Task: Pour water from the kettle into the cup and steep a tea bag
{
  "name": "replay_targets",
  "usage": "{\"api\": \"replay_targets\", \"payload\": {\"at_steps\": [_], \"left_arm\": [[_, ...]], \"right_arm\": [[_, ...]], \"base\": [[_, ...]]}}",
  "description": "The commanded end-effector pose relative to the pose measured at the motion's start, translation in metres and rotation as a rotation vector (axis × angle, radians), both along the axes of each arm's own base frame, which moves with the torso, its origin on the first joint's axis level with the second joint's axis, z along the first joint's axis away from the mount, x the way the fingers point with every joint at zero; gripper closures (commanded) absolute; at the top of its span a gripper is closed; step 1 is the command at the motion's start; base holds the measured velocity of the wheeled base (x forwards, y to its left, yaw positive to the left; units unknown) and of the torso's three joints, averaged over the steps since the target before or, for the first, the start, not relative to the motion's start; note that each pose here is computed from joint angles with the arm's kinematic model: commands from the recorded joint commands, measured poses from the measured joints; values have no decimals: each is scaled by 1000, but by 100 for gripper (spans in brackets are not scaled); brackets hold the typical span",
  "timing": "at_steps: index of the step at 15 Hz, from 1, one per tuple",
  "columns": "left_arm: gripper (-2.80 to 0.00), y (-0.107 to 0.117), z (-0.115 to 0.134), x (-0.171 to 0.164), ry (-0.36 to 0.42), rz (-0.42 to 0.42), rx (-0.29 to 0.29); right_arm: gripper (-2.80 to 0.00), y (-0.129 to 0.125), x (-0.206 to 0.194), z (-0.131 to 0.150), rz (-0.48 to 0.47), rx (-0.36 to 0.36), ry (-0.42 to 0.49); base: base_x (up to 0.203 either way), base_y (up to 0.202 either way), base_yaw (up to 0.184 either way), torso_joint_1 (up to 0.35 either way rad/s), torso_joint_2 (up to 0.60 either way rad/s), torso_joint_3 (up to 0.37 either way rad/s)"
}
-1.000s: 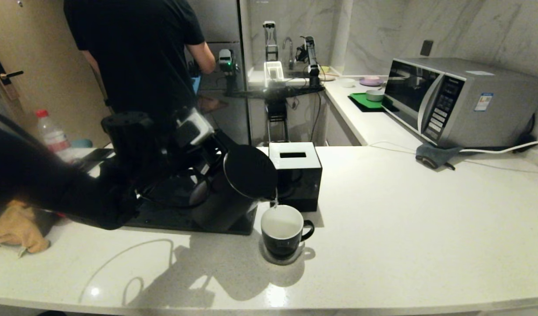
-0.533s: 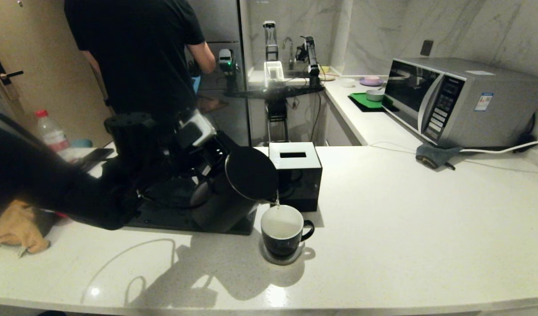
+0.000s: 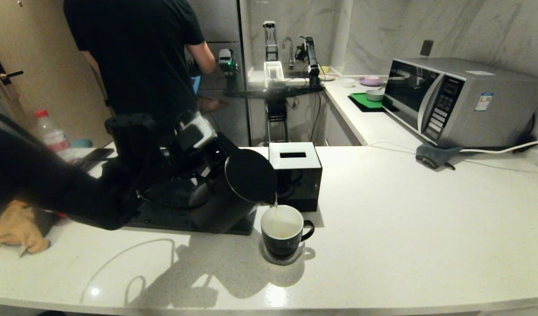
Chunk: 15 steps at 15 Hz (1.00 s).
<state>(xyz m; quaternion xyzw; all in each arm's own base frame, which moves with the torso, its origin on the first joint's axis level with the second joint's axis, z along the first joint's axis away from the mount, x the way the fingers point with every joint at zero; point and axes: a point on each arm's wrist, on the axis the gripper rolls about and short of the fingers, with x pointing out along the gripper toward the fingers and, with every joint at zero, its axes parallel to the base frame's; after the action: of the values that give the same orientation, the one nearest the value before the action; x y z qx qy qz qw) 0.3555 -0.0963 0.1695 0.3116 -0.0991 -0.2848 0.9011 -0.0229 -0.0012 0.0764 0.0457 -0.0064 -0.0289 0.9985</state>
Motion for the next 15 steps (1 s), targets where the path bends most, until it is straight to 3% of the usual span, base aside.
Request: {"api": "replay_targets", "payload": {"at_steps": [1, 15], "left_arm": [[0, 0, 1, -1, -11, 1, 5], [0, 0, 3, -3, -40, 1, 39]], "right_arm": [[0, 0, 0, 0, 0, 1, 1], [0, 0, 0, 0, 0, 1, 1]], "base": [[0, 0, 0, 0, 0, 0], [0, 0, 0, 0, 0, 0]]}}
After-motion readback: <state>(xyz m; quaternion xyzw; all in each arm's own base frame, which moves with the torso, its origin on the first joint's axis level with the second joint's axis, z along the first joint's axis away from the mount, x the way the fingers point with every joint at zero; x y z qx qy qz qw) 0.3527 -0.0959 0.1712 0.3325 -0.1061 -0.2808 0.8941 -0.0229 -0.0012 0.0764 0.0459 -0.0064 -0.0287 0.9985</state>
